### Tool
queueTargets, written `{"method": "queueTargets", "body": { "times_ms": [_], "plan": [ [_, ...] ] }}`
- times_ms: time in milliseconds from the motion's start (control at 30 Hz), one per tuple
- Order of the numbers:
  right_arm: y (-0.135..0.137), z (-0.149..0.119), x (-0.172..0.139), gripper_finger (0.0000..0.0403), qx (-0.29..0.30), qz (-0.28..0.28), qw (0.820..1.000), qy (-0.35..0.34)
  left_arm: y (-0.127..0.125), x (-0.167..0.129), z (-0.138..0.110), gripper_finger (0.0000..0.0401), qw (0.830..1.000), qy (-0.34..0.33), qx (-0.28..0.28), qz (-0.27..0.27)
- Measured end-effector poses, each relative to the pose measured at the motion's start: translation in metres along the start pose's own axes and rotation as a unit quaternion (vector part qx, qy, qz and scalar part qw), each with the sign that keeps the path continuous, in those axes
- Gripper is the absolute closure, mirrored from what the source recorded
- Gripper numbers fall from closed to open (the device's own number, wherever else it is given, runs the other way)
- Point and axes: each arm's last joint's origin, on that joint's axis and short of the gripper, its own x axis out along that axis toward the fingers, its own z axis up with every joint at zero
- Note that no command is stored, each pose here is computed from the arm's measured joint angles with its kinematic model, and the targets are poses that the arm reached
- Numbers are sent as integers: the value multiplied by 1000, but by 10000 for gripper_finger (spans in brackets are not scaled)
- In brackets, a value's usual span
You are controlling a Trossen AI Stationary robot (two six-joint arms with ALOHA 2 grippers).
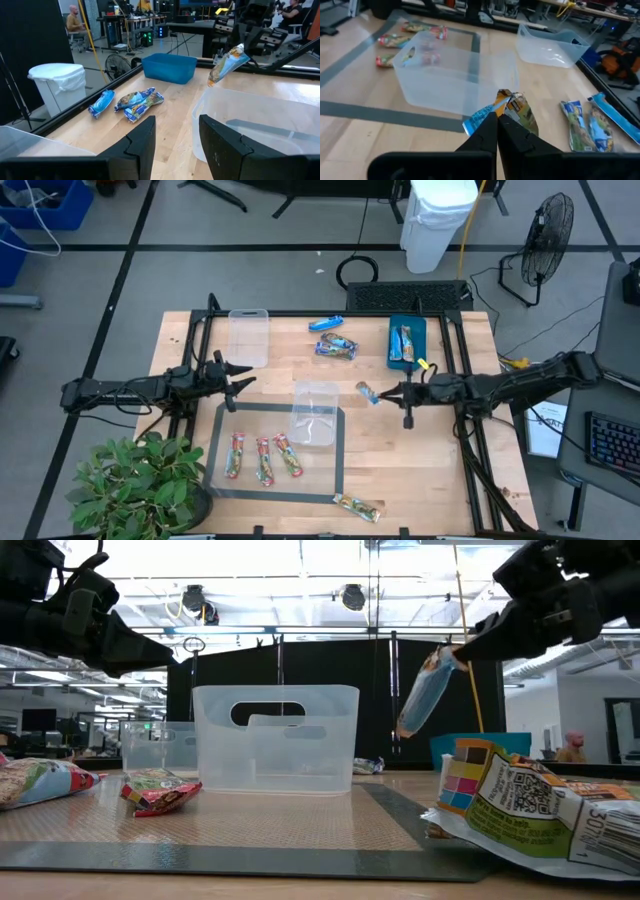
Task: Pick and place Granola Bars by type
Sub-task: Put the yellow granola bar into the blue bin
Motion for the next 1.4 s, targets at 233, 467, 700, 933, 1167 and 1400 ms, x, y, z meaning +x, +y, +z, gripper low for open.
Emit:
{"method": "queueTargets", "body": {
  "times_ms": [233,467,700,933,1167,1400],
  "plan": [
    [-15,-3,-5,403,-5,-37,999,-28,0,0,0,244,1000,0,0,0],
    [-33,-3,-10,403,-3,-81,996,-41,0,0,0,244,1000,0,0,0],
    [-55,2,-19,403,10,-111,990,-87,0,0,0,244,1000,0,0,0],
    [-73,3,-32,403,37,-180,977,-107,0,0,0,244,1000,0,0,0],
    [-90,16,-49,403,53,-233,968,-76,0,0,0,244,1000,0,0,0],
    [-102,40,-65,403,106,-251,962,32,0,0,0,244,1000,0,0,0]
  ]
}}
